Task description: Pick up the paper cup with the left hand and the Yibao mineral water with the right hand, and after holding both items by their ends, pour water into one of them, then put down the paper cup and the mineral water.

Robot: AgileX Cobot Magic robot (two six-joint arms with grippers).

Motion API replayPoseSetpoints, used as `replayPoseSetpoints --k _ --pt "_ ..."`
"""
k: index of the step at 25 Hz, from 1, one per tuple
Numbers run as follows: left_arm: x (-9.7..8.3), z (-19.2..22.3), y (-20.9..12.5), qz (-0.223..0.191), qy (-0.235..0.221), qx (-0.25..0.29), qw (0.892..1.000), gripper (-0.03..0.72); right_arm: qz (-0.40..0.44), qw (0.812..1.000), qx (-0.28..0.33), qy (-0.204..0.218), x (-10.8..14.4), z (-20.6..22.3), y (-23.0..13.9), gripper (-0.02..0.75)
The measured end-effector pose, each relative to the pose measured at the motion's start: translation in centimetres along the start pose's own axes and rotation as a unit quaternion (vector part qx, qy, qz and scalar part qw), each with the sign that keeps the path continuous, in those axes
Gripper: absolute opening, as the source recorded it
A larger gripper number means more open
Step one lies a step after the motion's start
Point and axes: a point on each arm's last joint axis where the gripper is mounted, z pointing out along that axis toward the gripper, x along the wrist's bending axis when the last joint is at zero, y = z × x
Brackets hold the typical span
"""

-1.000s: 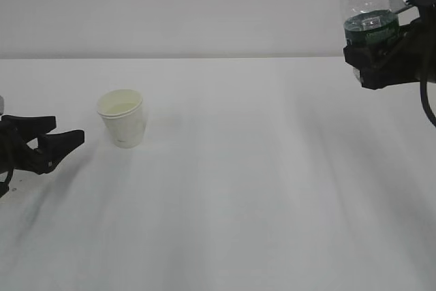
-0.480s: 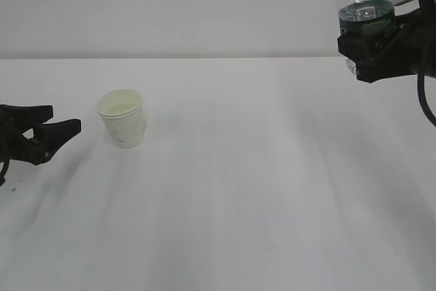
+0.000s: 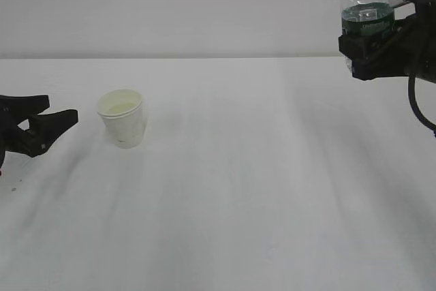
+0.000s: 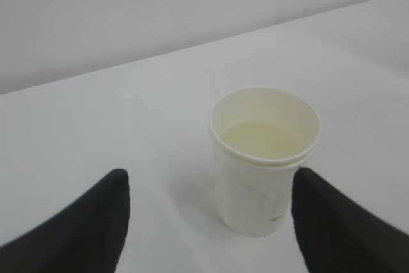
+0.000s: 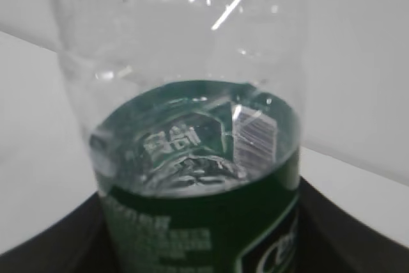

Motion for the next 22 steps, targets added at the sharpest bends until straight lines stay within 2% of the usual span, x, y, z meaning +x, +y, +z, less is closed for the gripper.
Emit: replayPoseSetpoints --k 13,22 --pt "0.0 0.0 0.0 0.000 0.000 0.000 1.000 0.564 0.041 0.997 -0.008 -0.060 -3.5 -0.3 -1.2 0.462" --pt "0.0 0.0 0.0 0.000 0.000 0.000 1.000 0.564 0.077 0.994 0.003 -0.072 -4.1 0.5 -3.3 0.462"
